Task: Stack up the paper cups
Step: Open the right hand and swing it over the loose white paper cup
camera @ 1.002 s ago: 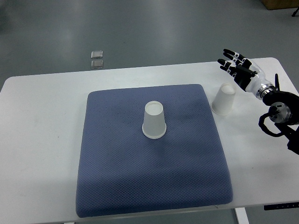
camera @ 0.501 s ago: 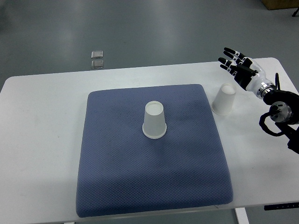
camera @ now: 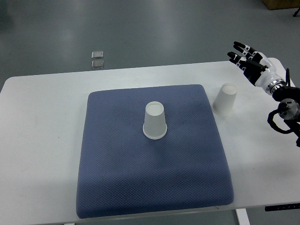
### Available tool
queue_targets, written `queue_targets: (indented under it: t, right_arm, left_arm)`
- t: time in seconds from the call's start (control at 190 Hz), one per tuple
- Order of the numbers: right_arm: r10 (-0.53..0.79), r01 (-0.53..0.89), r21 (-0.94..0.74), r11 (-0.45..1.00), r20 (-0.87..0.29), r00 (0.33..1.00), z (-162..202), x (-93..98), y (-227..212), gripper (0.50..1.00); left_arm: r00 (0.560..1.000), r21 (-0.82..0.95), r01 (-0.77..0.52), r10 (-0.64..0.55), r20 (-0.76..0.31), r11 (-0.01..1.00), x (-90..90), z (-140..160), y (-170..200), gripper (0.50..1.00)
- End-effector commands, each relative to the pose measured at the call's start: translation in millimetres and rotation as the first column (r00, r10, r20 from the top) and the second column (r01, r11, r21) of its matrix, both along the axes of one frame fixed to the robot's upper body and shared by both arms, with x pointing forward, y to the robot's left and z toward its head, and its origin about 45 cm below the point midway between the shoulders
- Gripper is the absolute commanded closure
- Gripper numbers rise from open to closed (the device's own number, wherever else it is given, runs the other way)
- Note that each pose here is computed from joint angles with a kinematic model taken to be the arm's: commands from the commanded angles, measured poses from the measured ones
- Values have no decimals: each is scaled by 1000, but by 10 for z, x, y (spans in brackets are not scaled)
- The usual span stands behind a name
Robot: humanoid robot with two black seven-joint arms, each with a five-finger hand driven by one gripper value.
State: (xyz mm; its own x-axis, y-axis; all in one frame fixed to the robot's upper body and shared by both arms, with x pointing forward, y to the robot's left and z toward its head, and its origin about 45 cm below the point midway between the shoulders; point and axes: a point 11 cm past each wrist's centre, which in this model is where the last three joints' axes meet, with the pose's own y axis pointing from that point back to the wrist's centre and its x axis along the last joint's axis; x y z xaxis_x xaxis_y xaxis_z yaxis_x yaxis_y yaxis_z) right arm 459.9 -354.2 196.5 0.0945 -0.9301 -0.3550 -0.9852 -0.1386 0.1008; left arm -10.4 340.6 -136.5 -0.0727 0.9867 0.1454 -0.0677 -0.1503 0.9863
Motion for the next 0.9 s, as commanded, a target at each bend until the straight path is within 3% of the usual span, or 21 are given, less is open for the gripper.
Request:
queue_targets:
  t: [0.0, 0.2, 0.433, 0.897]
  right_arm:
    - [6, -6, -14, 1000, 7, 1000, 43, 1, -37, 581]
    - [62, -60, -53, 997, 35, 997, 181, -6, -69, 581]
    - [202, -175, -239, 955, 96, 975, 583, 28, -32, 581]
    - [478, -330, -623, 710, 81, 875, 879, 27, 451, 579]
  left_arm:
    - [1000, 0, 0, 0, -1, 1000, -5, 0, -1, 500]
    - [1000, 0, 0, 0, 1, 1000, 4, 0, -1, 500]
    - [1000, 0, 0, 0, 1, 1000, 4, 0, -1, 500]
    - [1000, 0, 0, 0, -1, 1000, -5, 0, -1, 500]
